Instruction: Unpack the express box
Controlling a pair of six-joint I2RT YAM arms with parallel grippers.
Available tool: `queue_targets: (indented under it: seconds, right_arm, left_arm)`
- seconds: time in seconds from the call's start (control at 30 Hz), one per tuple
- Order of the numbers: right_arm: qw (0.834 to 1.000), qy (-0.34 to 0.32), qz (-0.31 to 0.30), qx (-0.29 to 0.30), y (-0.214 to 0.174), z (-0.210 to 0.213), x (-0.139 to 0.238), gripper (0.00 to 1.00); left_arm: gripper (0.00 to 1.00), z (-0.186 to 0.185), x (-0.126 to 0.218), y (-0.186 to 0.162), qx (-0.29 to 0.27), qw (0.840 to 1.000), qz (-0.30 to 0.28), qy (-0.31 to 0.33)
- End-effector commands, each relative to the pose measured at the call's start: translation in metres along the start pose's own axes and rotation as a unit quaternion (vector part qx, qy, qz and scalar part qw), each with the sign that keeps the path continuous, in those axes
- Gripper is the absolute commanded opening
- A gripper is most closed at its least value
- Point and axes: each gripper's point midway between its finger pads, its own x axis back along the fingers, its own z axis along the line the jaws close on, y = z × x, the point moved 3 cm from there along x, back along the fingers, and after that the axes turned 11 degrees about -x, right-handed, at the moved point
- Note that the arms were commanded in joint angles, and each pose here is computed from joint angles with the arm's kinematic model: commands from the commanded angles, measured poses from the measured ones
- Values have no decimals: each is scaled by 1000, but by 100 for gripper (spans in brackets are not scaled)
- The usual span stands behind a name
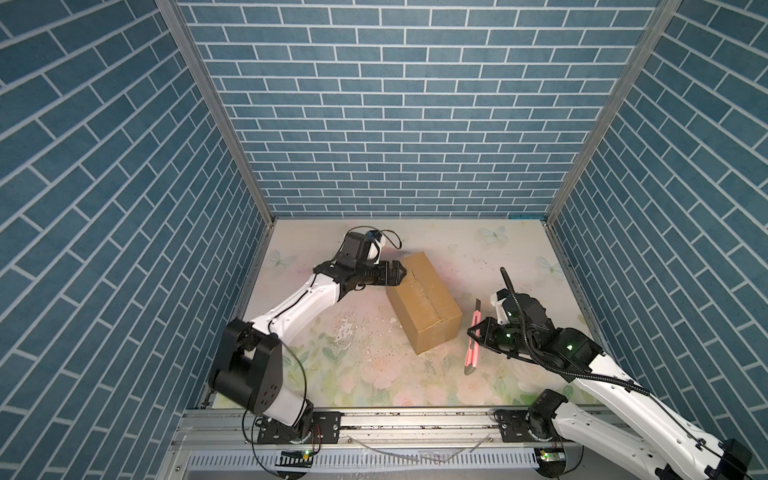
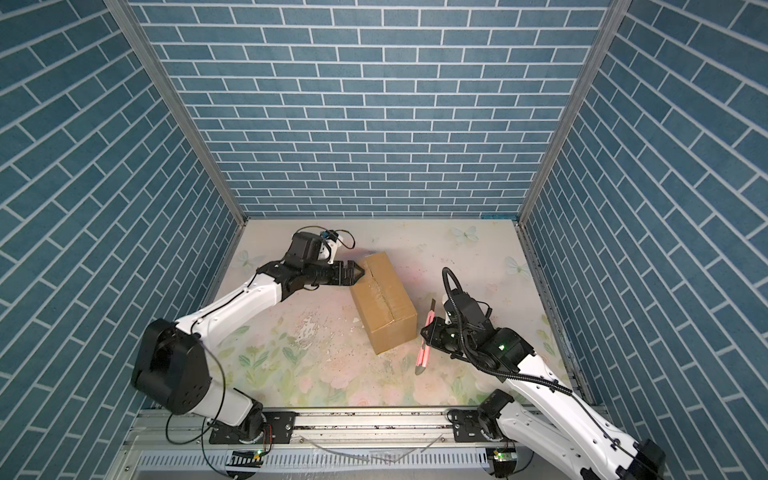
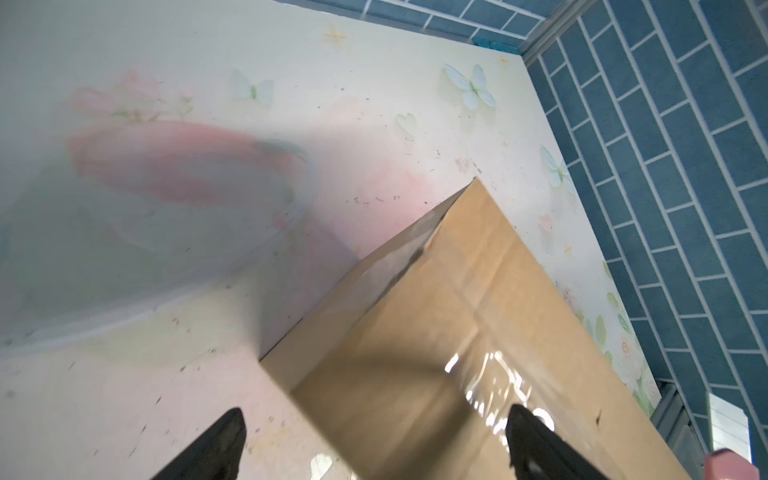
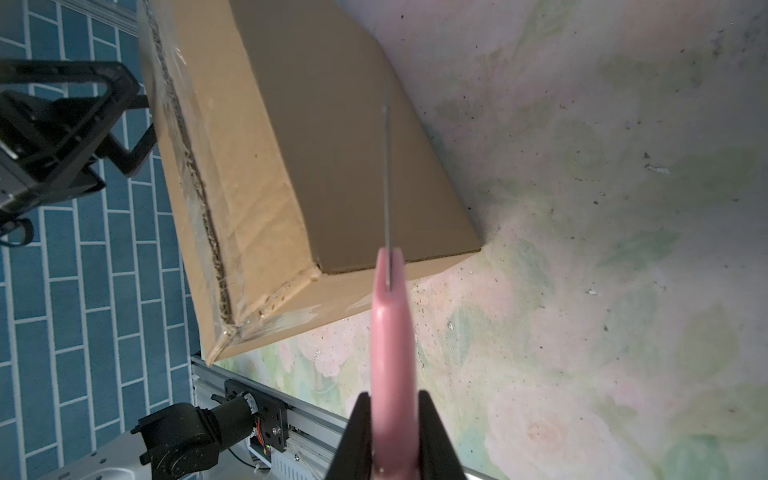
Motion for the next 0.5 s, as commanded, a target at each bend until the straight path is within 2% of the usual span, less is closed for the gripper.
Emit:
queue_targets:
  seconds: [0.0,0.13,0.23,0.47]
  right_arm:
    - [999,24,-9,23,8,18,4,0]
    - [999,43,6,32,8,25,-5,0]
    - [999,30,7,19,14,20,-15,0]
    - [1000,-13,-14,19,32,23,-24,0]
  left_arm:
    - [98,9,20,-8,36,998,-34,48]
    - [100,13,52,-21,54,994,-65,75]
    - [100,13,62,-10,31,991,-95,85]
    - [100,19,32,43,9,992,-121,32]
